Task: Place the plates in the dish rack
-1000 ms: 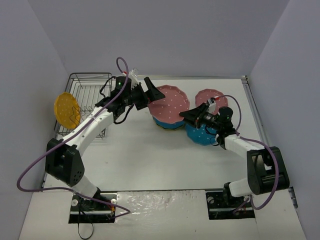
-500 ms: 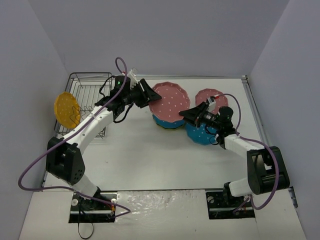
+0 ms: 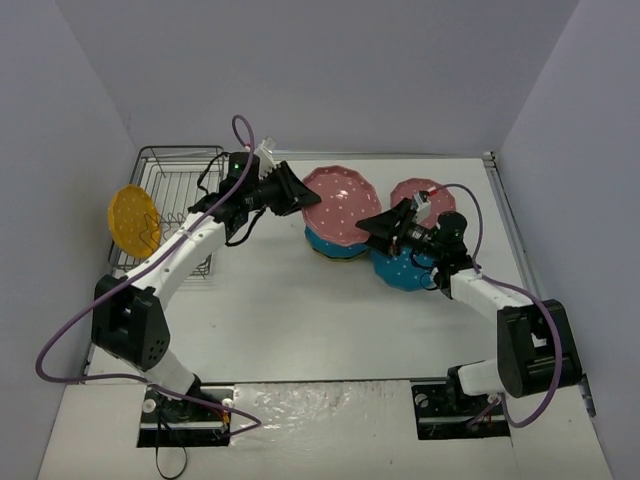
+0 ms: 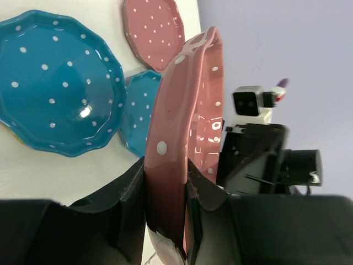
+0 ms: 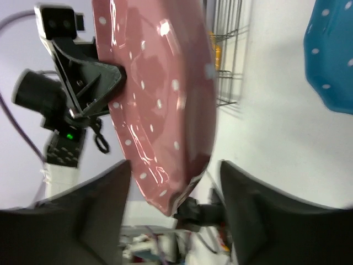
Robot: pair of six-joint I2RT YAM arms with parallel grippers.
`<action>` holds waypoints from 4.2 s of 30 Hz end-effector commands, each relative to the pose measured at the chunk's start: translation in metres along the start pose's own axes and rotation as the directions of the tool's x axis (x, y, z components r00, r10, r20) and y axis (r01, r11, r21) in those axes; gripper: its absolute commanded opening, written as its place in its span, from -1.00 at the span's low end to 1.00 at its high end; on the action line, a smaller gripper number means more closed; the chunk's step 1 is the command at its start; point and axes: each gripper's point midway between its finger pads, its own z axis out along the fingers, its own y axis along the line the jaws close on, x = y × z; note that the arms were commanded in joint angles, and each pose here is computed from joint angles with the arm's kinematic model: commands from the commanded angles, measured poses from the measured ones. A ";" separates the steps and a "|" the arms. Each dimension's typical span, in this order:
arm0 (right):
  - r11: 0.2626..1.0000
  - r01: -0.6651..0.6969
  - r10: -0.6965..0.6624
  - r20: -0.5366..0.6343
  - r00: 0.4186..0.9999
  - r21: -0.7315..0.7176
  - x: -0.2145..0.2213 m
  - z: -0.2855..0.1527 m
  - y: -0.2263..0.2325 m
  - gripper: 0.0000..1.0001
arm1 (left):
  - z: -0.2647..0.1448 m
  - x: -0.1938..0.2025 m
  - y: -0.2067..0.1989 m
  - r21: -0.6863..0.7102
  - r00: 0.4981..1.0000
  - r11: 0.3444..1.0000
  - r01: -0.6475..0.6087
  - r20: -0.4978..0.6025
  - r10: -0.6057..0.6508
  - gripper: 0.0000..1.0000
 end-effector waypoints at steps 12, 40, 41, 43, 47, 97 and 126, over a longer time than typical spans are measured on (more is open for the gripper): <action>0.875 0.462 -0.452 -0.098 0.886 0.142 -0.013 -0.019 0.022 1.00 | -0.144 -0.111 -0.017 -0.252 0.864 0.890 -0.379 0.247 0.438 -1.00; 0.808 0.559 -0.516 -0.237 0.823 0.184 0.033 -0.014 0.002 1.00 | -0.350 -0.217 0.125 -0.921 0.675 0.186 -0.342 -0.103 0.731 -1.00; 0.807 0.560 -0.516 -0.237 0.823 0.188 0.033 -0.014 0.001 1.00 | -0.349 -0.219 0.127 -0.923 0.672 0.174 -0.344 -0.112 0.732 -1.00; 0.807 0.558 -0.514 -0.238 0.824 0.191 0.033 -0.014 0.000 1.00 | -0.349 -0.225 0.135 -0.928 0.672 0.144 -0.344 -0.136 0.728 -1.00; 0.805 0.558 -0.514 -0.232 0.826 0.200 0.030 -0.013 0.000 1.00 | -0.343 -0.233 0.149 -0.926 0.677 0.125 -0.357 -0.164 0.718 -1.00; 0.816 0.534 -0.493 -0.216 0.843 0.222 0.020 -0.021 -0.009 1.00 | -0.313 -0.256 0.174 -0.912 0.625 0.007 -0.410 -0.275 0.731 -1.00; 0.816 0.529 -0.493 -0.197 0.847 0.232 0.017 -0.028 -0.010 1.00 | -0.310 -0.260 0.157 -0.918 0.595 0.036 -0.396 -0.226 0.771 -1.00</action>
